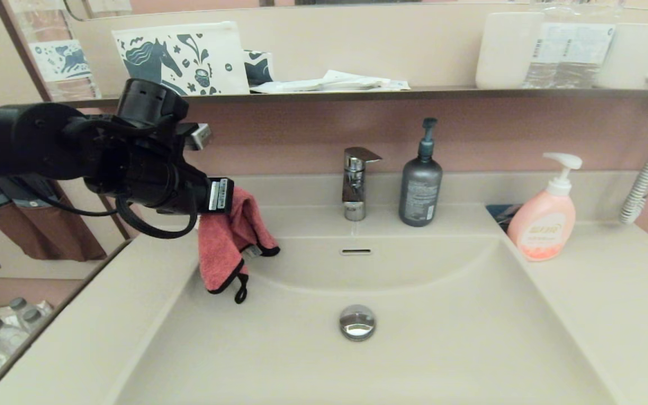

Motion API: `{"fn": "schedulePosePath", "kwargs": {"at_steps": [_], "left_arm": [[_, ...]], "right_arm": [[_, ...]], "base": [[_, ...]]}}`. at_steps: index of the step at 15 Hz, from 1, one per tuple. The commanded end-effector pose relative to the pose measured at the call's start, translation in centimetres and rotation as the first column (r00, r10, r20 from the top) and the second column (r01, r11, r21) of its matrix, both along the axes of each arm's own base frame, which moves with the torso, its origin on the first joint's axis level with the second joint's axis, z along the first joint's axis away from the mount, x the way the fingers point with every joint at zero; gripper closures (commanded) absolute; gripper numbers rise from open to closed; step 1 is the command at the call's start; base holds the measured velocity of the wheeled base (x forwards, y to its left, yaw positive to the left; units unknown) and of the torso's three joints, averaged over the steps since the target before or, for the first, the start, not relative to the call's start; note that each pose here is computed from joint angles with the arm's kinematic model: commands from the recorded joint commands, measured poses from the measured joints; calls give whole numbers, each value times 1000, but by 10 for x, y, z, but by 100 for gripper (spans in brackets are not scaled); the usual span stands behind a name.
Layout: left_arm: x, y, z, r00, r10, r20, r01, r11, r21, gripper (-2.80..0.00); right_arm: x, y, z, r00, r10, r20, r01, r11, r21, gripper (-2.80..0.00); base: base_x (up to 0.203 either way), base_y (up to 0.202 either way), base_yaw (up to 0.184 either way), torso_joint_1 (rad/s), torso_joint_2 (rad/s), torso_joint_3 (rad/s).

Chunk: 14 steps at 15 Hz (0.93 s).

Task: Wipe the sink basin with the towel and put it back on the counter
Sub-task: Wipe the sink

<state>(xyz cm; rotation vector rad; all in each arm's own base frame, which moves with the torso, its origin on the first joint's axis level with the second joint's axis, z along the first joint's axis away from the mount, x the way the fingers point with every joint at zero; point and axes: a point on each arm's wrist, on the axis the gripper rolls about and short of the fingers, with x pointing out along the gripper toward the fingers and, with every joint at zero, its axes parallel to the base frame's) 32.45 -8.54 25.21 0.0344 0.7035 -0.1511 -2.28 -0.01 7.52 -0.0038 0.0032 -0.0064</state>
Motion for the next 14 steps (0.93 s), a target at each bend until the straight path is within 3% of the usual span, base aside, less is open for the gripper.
{"fn": "schedulePosePath", "kwargs": {"at_steps": [1,8,14], "left_arm": [[17,-3,-12,999,16,-28,-16,1000,-12,0],[38,-16,-22,995,93,31,-87,986,-141,0],[41,-32,-47,993,99,62,-89,985,-147,0]], "right_arm": [[0,0,0,1000,0,-1,0,1000,-1,0],[0,0,0,1000,0,-1,0,1000,-1,0],[0,0,0,1000,0,-1,0,1000,-1,0]], "base": [[0,0,0,0,0,0],[0,0,0,0,0,0],[0,0,0,0,0,0]]}}
